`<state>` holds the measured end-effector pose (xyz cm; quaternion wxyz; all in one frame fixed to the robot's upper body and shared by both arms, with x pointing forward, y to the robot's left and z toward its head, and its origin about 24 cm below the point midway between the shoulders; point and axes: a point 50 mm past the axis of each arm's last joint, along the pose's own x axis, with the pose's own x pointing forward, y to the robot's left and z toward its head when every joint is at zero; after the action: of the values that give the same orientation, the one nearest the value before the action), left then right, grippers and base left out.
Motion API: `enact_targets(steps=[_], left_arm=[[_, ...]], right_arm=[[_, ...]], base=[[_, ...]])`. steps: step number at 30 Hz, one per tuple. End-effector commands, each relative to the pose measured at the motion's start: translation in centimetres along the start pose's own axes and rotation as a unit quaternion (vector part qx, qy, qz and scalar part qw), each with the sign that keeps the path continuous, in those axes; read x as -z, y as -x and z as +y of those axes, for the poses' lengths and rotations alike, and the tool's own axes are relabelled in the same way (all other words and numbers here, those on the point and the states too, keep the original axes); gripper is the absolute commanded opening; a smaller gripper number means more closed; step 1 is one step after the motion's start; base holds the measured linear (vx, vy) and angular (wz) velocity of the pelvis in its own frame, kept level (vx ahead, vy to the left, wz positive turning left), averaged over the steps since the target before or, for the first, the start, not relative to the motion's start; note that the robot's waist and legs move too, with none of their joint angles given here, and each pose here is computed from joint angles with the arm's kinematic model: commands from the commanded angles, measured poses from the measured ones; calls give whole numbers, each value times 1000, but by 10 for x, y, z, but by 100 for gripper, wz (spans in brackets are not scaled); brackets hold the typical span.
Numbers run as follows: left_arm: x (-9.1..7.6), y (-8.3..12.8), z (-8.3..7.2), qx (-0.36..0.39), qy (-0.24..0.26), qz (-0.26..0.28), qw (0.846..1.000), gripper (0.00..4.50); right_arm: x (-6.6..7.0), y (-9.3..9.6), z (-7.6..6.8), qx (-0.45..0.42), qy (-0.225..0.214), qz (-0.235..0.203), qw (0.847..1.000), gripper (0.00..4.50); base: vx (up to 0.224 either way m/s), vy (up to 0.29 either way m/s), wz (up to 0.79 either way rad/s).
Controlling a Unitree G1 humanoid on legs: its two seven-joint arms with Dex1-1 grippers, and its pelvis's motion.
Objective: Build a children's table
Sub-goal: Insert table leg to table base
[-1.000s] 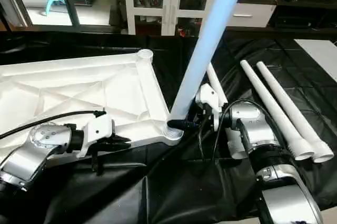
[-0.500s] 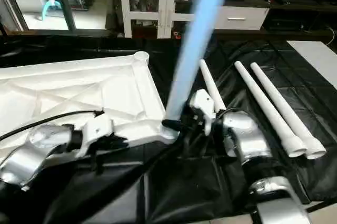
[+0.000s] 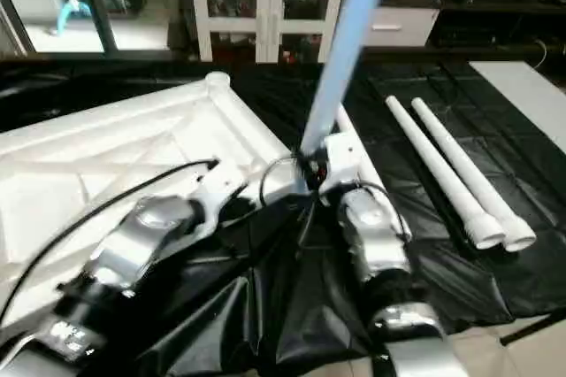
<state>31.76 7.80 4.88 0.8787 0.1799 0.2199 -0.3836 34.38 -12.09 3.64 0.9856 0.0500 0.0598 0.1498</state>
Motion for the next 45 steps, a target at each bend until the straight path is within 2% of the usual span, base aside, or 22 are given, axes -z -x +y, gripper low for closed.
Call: enact_targets(steps=[1,7,11,14,16,18,20,21,22,23,24,25,28,29,30,31,33,37,42,44,45], left_arm=[[1,0,11,-60,7,15,998,0],[6,3,15,-66,13,28,997,0],[6,4,11,-37,5,19,999,0],[10,9,6,11,-9,16,1000,0],[14,16,3,53,-38,3,998,0],[22,31,-1,120,-87,-22,989,0],[25,40,-5,160,-116,-37,980,0],[31,49,-6,189,-133,-34,972,0],[35,53,-6,201,-139,-28,969,0],[35,53,-6,201,-139,-28,969,0],[41,64,-7,234,-147,-24,961,0],[43,69,-7,251,-147,-25,956,0],[45,77,-6,270,-155,-25,950,0],[46,80,-5,276,-163,-26,947,0],[48,83,-2,283,-171,-19,943,0],[48,83,-2,283,-171,-19,943,0],[48,86,0,291,-173,-17,941,0],[47,89,-2,306,-169,-21,937,0],[51,89,0,298,-182,-10,937,0],[53,89,0,296,-184,-4,937,0],[53,89,0,296,-183,-4,937,0]], right_arm=[[107,44,14,14,-78,260,962,188],[104,41,14,33,-80,262,961,188],[98,37,15,17,-76,244,967,188],[84,30,20,-64,-56,212,974,188],[72,28,18,-132,-38,199,970,188],[54,31,6,-233,3,187,954,188],[47,35,-2,-283,30,189,940,188],[42,41,-11,-323,51,198,924,188],[39,44,-15,-342,60,204,915,188],[39,44,-15,-342,60,204,915,188],[33,53,-29,-392,79,219,890,188],[30,60,-37,-425,84,230,872,188],[24,72,-49,-475,93,252,838,188],[23,78,-53,-493,91,266,823,188],[21,85,-60,-519,88,292,798,188],[21,85,-60,-519,88,292,798,188],[20,91,-66,-539,88,315,776,188],[20,95,-69,-555,92,327,759,188],[28,98,-65,-574,132,316,743,188],[35,99,-61,-572,147,306,747,188],[38,99,-59,-565,149,299,754,188]], base=[[0,0,0],[0,0,0],[0,0,0],[0,0,0],[0,0,0],[29,-6,-1],[71,-30,2],[72,-42,1],[72,-36,-2],[72,-36,-2],[62,-23,0],[57,-15,1],[65,-15,3],[69,-18,4],[0,0,0],[0,0,0],[0,0,0],[0,0,0],[0,0,0],[0,0,0],[0,0,0]])
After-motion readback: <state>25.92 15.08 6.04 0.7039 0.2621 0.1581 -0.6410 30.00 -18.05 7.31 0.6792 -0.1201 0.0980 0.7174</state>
